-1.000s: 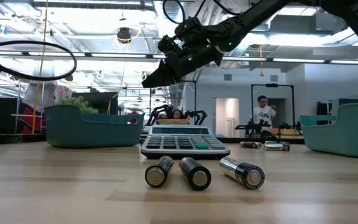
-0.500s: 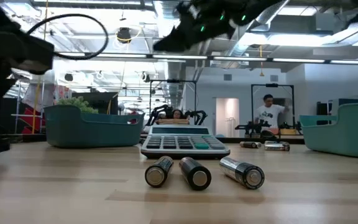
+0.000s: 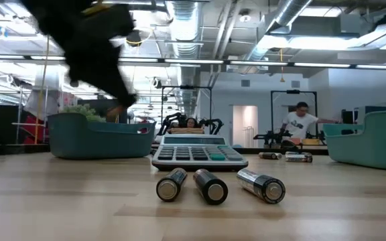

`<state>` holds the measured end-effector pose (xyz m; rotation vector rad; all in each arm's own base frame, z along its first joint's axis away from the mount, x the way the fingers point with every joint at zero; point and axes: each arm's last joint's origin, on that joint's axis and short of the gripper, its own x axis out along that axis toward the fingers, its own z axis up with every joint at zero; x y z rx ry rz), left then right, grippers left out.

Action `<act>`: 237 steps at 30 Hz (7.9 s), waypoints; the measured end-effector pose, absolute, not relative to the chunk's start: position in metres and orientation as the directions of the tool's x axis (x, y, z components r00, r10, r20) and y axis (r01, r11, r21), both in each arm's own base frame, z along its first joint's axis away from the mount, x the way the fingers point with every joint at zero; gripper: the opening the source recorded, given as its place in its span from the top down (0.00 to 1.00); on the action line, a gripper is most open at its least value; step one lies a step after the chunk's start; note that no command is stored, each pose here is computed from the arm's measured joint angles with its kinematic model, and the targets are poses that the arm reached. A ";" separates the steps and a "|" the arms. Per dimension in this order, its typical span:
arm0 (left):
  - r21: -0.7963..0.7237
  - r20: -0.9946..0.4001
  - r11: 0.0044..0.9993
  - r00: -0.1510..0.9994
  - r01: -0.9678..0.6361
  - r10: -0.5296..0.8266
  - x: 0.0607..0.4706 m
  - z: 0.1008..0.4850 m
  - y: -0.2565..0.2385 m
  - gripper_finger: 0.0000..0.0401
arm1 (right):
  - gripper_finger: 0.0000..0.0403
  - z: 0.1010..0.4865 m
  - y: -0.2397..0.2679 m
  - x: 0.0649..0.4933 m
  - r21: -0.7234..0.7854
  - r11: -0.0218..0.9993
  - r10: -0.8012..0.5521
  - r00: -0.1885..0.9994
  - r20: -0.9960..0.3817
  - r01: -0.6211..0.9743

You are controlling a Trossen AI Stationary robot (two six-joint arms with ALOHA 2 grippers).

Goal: Sort batteries
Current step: Put the brown/black battery into the green bin, then put the silver/black battery into the blue bin

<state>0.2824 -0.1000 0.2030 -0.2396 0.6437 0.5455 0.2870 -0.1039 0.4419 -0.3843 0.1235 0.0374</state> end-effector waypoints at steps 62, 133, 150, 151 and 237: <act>-0.120 -0.121 0.970 0.967 0.210 -0.225 0.598 0.192 0.049 0.50 | 0.45 0.495 -0.022 0.159 -0.355 0.926 0.118 0.991 -0.060 -0.132; 0.061 0.031 0.976 0.978 -0.208 0.207 0.243 0.244 0.001 0.97 | 0.45 0.178 0.080 0.283 0.103 0.990 0.138 0.689 -0.712 -0.092; -0.015 0.021 0.984 0.984 -0.179 0.179 0.243 0.243 -0.010 0.97 | 0.34 0.177 0.158 0.327 -0.011 0.936 0.164 0.465 -0.870 -0.351; -0.017 0.021 0.984 0.984 -0.176 0.176 0.243 0.243 -0.011 0.97 | 0.33 0.176 0.160 0.328 -0.027 0.925 0.163 0.460 -0.873 -0.380; -0.088 -0.033 0.961 0.965 -0.263 0.261 0.221 0.237 -0.088 0.97 | 0.70 0.120 0.165 0.364 -0.155 0.561 0.305 0.377 -0.875 -0.813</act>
